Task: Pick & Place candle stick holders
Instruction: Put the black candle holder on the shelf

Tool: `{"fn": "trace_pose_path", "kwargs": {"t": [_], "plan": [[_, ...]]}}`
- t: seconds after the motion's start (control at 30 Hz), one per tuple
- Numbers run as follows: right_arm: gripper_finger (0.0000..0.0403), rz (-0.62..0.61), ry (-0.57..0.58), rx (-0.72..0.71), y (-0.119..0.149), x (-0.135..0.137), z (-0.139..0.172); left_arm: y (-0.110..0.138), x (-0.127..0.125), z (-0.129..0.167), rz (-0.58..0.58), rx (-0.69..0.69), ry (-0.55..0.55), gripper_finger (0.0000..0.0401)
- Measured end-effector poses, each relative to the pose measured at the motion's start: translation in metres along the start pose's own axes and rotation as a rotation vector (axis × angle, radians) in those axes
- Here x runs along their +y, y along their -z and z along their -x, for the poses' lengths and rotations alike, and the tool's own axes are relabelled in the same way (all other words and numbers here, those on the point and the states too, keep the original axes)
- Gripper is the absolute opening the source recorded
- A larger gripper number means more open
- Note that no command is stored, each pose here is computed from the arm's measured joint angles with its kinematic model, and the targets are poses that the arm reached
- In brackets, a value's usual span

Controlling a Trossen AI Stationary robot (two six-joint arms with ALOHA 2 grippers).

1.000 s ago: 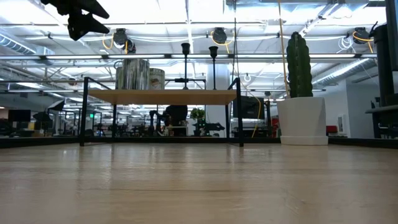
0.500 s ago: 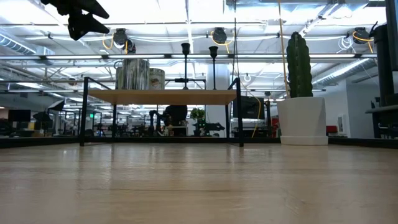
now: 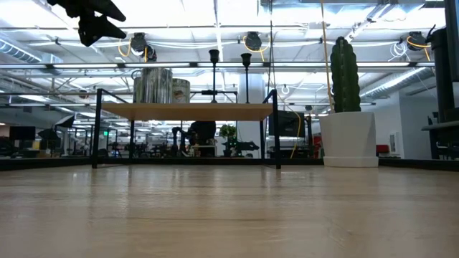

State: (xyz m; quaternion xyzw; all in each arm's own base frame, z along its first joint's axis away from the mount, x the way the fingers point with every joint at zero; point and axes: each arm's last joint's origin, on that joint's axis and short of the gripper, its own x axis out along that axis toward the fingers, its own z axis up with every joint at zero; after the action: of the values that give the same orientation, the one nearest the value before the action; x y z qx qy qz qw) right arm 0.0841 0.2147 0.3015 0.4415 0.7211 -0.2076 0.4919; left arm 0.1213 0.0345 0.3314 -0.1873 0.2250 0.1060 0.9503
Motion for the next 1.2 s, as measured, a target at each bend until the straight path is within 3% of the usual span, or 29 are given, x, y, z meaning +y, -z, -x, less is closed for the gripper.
{"fn": "trace_pose_path", "kwargs": {"t": [1.2], "plan": [[0.0155,0.040,-0.004,0.006,-0.010,-0.001,-0.023,0.000,0.000,0.000,0.002,0.002,0.008,0.0205]]}}
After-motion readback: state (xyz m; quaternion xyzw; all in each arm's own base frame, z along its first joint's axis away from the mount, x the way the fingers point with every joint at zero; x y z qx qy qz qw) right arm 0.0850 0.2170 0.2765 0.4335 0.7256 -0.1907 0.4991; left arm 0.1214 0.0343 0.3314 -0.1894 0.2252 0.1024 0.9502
